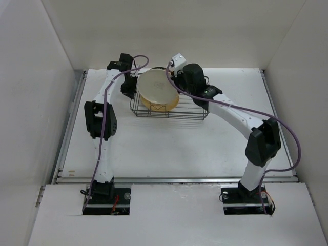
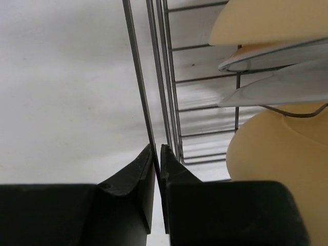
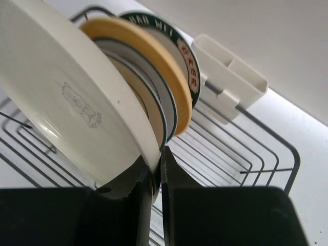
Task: Unload the plates from the dish rack
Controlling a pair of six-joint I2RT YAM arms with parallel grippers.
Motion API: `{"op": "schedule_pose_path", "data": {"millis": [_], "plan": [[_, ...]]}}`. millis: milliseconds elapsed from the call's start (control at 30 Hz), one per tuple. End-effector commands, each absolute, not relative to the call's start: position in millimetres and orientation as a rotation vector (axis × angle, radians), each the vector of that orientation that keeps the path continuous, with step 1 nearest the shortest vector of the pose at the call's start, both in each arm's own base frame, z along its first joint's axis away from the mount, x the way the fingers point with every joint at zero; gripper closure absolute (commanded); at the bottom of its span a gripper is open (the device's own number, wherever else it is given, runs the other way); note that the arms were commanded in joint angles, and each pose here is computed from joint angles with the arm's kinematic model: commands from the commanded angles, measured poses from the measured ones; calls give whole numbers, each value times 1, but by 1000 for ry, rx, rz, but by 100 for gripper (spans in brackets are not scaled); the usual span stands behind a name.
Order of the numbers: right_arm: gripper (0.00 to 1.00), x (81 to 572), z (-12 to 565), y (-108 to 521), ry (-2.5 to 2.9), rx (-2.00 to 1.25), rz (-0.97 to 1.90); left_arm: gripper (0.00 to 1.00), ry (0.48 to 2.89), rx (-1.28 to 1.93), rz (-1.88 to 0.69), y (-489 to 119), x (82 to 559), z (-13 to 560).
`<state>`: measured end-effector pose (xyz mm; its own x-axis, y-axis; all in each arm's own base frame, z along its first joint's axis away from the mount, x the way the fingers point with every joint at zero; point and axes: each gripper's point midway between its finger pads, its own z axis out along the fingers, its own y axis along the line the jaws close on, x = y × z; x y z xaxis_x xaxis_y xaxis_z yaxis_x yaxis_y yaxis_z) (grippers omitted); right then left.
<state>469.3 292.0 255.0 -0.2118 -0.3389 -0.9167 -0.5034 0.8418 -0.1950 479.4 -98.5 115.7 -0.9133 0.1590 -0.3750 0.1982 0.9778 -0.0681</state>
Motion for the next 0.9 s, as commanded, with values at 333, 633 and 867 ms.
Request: {"op": "schedule_pose_path", "data": {"millis": [333, 633, 867], "plan": [[100, 412, 324, 308, 1751, -709, 430, 100, 2818, 250, -188, -103, 458, 110], [100, 290, 206, 319, 2127, -1028, 918, 66, 2557, 311, -186, -104, 478, 169], [100, 260, 111, 314, 2440, -968, 898, 50, 2389, 495, -155, -107, 481, 215]]}}
